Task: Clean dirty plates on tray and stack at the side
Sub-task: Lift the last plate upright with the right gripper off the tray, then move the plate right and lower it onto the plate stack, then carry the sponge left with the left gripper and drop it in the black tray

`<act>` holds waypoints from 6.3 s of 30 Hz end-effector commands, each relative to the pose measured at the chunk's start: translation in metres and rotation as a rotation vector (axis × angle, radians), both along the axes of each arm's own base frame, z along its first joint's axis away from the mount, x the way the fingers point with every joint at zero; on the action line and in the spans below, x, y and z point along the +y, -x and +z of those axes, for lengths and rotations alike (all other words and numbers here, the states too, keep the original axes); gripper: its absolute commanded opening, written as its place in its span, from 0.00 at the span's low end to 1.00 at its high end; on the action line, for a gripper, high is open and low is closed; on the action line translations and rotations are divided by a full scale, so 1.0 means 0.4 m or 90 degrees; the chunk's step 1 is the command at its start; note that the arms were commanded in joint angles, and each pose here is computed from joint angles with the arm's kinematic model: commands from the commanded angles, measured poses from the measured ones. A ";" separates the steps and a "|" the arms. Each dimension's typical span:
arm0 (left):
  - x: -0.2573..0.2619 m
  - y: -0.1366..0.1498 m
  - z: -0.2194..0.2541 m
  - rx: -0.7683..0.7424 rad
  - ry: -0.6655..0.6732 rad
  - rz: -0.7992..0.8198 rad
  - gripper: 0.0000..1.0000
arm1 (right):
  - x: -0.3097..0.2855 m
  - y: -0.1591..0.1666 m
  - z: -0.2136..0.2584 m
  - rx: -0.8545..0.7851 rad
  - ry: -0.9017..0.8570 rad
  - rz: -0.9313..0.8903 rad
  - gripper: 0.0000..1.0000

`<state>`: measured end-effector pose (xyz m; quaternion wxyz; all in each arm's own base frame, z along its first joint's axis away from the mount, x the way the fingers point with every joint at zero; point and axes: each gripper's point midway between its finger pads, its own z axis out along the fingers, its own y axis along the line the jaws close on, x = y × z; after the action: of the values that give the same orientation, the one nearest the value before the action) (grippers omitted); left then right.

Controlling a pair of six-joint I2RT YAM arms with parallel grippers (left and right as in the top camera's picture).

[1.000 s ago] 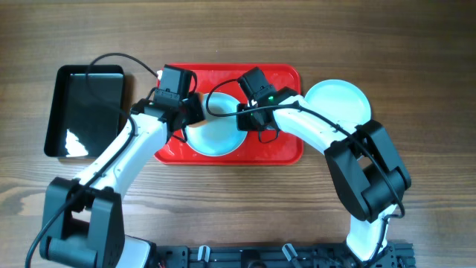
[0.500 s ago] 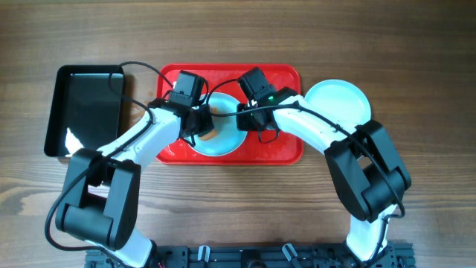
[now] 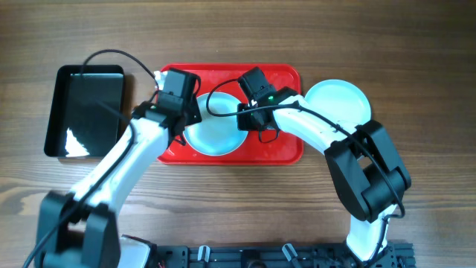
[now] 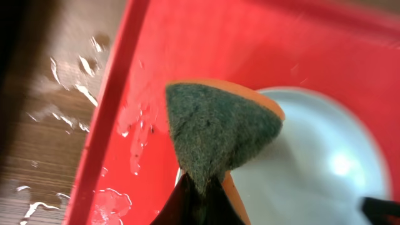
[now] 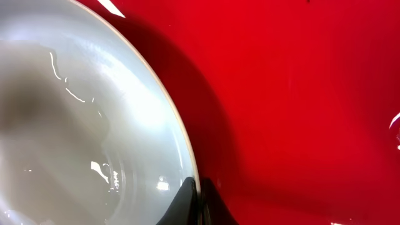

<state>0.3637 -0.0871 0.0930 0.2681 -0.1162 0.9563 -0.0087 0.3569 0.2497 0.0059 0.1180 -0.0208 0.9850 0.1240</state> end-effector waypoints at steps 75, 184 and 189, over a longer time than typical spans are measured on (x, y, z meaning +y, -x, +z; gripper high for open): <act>0.005 0.060 0.027 0.029 0.014 -0.011 0.04 | -0.307 -0.015 0.354 -0.170 0.118 -0.346 0.04; 0.260 0.036 0.259 -0.151 0.194 0.090 1.00 | 0.064 0.227 0.411 -0.129 -0.186 0.061 1.00; 0.260 0.036 0.259 -0.151 0.194 0.090 1.00 | 0.044 0.231 0.395 -0.123 -0.157 0.054 1.00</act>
<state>0.3492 0.0209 0.1965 0.3592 -0.2271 0.8941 -0.1412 0.2632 0.2771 0.1666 0.2007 -0.0675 0.9389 0.2714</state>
